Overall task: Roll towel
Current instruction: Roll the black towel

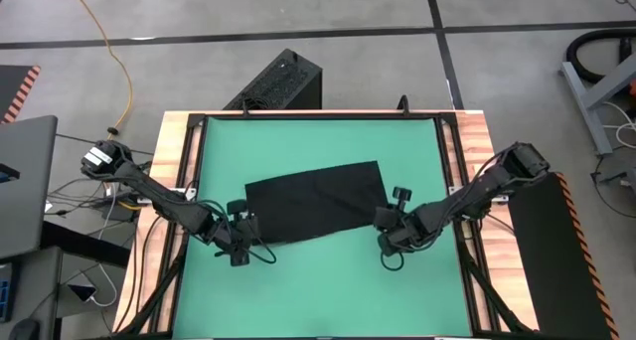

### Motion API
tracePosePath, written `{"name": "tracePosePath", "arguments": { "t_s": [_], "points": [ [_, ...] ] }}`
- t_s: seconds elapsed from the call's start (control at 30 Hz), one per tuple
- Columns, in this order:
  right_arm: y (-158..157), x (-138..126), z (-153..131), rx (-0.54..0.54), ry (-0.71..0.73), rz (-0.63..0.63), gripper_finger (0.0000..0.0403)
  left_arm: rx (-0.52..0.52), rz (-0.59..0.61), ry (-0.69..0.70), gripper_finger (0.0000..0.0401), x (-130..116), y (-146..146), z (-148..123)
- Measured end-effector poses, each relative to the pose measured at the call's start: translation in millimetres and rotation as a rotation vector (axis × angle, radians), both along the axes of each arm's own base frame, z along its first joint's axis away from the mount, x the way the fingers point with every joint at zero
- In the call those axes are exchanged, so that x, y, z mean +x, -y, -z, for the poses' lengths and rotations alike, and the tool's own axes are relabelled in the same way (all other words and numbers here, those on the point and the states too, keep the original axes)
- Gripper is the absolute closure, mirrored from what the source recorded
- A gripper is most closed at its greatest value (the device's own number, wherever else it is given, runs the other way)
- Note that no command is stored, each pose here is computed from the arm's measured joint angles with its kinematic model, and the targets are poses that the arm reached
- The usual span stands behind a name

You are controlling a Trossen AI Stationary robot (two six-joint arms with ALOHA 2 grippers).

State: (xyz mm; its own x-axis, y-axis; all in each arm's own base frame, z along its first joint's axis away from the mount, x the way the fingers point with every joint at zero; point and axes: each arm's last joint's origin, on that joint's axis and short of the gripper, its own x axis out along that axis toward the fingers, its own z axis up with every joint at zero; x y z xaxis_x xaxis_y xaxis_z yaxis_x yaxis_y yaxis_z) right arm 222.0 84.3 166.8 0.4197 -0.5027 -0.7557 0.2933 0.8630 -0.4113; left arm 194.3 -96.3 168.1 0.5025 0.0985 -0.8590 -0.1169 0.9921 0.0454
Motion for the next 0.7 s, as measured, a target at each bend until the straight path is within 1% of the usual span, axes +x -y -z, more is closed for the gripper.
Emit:
{"name": "tracePosePath", "arguments": {
  "t_s": [0.1,0.2,0.3,0.37,0.43,0.53,0.6,0.63,0.7],
  "points": [
    [3,1,0,0.008,0.007,0.02,0.0341,-0.026,-0.013,0.003,0.0318,0,1,0],
    [5,2,0,0.007,0.007,0.028,0.033,-0.019,-0.019,0.017,0.0282,1,2,-1],
    [7,6,-1,-0.002,0.011,0.004,0.0321,-0.019,-0.016,0.038,0.0248,2,2,-2],
    [8,9,-3,-0.014,0.021,-0.028,0.0317,0.003,-0.034,0.051,0.0232,2,1,-2],
    [12,10,-10,-0.028,0.038,-0.044,0.0314,0.034,-0.084,0.094,0.0222,2,-1,-5],
    [17,9,-27,-0.024,0.097,-0.046,0.0314,0.068,-0.202,0.23,0.0219,-2,-7,-21],
    [21,6,-39,-0.025,0.14,-0.055,0.0313,0.096,-0.263,0.283,0.022,-9,-13,-31],
    [23,5,-44,-0.024,0.158,-0.057,0.0313,0.123,-0.303,0.297,0.0221,-13,-18,-34],
    [28,2,-51,-0.02,0.185,-0.047,0.0313,0.163,-0.433,0.324,0.0222,-21,-30,-37]
  ]
}}
